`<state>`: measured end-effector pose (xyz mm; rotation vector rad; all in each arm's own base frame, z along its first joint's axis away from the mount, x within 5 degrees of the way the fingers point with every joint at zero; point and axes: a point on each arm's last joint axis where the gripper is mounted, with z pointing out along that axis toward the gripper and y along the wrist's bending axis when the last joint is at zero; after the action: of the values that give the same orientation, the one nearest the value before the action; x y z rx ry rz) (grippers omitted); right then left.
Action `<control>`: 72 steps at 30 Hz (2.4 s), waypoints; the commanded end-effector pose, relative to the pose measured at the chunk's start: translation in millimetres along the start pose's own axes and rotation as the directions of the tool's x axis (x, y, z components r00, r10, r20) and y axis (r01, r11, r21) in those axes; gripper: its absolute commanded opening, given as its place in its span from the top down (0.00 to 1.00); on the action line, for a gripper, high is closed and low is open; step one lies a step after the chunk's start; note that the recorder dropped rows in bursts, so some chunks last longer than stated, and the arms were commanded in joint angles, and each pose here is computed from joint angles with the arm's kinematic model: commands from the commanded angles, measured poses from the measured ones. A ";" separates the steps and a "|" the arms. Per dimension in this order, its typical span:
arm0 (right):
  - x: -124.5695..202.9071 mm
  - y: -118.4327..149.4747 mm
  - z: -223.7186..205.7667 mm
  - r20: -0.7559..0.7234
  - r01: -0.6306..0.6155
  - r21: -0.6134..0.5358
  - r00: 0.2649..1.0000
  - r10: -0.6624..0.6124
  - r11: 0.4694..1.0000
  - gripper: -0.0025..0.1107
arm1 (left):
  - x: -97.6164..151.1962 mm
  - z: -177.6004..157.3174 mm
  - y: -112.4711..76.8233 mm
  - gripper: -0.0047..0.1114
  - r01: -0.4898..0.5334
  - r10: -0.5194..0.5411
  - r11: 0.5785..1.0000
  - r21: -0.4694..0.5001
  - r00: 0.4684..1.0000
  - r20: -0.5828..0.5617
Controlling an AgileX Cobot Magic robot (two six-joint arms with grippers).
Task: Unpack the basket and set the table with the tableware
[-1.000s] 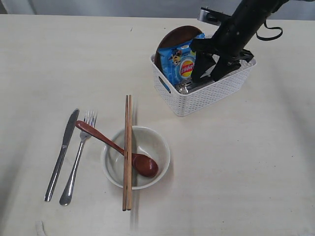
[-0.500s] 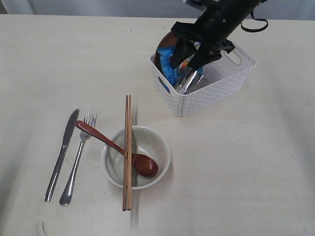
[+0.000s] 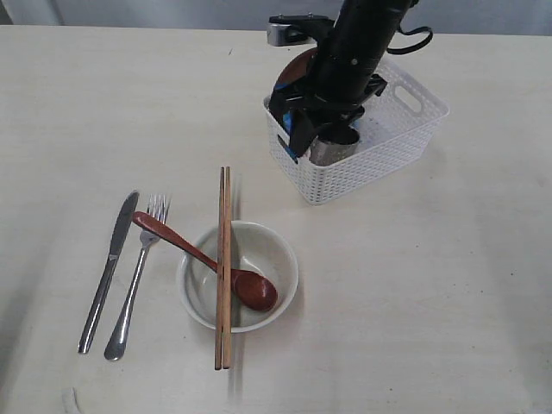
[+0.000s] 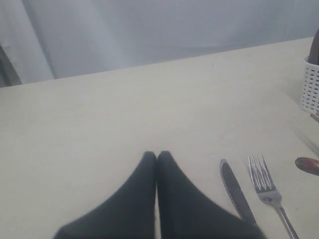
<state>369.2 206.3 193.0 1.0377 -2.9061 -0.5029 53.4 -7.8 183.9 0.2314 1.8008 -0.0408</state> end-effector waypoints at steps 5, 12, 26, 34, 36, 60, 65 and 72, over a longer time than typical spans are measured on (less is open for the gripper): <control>2.1 -2.6 -5.3 -0.013 0.028 0.061 1.000 -0.028 0.998 0.96 | 0.0 0.0 0.1 0.96 0.002 -0.002 1.000 -0.002 1.000 0.007; -1.3 -1.8 -10.0 0.006 0.034 0.066 0.999 -0.034 0.997 0.98 | 0.0 0.0 0.1 0.96 0.002 -0.002 1.000 -0.002 1.000 0.007; -5.5 2.7 -26.2 0.055 0.045 0.080 0.997 -0.050 0.996 0.98 | 0.0 0.0 0.1 0.96 0.002 -0.002 1.000 -0.002 1.000 0.007; -4.9 1.0 -26.3 0.047 0.049 0.099 0.997 -0.054 0.994 0.60 | 0.0 0.0 0.1 0.96 0.002 -0.002 1.000 -0.002 1.000 0.007; -4.8 0.8 -26.3 0.046 0.050 0.101 0.997 -0.055 0.994 0.57 | 0.0 0.0 0.1 0.96 0.002 -0.002 1.000 -0.002 1.000 0.007; 4.7 -35.6 -33.6 0.035 -0.109 0.228 0.994 0.103 0.967 0.57 | 0.0 0.0 0.1 0.96 0.002 -0.002 1.000 -0.002 1.000 0.007; 2.7 -41.7 -14.1 -0.012 -0.104 0.226 0.994 0.110 0.969 0.57 | 0.0 0.0 0.1 0.96 0.002 -0.002 1.000 -0.002 1.000 0.007; 1.9 -47.4 1.3 -0.044 -0.124 0.220 0.990 0.136 0.968 0.59 | 0.0 0.0 0.1 0.96 0.002 -0.002 1.000 -0.002 1.000 0.007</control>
<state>395.6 171.8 180.3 0.8647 -3.0027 -0.1547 53.4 -7.8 183.9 0.2314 1.8008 -0.0408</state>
